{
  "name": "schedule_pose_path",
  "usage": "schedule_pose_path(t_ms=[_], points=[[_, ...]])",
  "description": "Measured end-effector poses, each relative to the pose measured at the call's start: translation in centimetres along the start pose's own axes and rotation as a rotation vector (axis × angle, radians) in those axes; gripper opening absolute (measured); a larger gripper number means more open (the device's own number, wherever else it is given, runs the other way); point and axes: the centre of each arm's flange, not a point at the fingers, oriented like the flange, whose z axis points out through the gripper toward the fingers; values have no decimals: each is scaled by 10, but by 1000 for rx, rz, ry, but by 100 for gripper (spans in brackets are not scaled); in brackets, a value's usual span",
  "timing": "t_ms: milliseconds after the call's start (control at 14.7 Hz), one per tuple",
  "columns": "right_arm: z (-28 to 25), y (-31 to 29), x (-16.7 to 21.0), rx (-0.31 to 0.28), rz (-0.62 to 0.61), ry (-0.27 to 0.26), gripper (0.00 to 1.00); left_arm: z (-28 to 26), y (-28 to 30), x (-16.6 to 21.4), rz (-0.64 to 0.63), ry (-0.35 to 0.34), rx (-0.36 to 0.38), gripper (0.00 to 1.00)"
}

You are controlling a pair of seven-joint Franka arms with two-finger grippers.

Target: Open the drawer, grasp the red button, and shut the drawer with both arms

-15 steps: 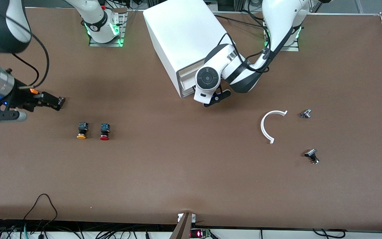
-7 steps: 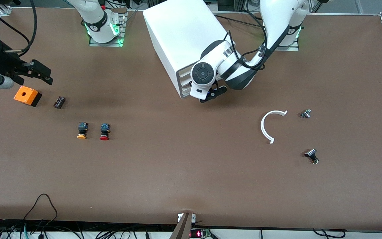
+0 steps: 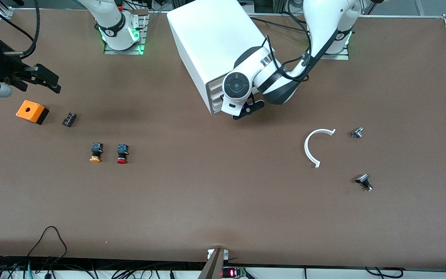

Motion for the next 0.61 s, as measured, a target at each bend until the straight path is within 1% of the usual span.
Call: schedule_pose_path(t_ms=[272,612], points=[[-8,-1,-5,-7,-4,13,100,3,3,-10,15,3,5,100],[-11,1,-7,-8,-2,16,100,-5,3,-2,2,10,-17,100]])
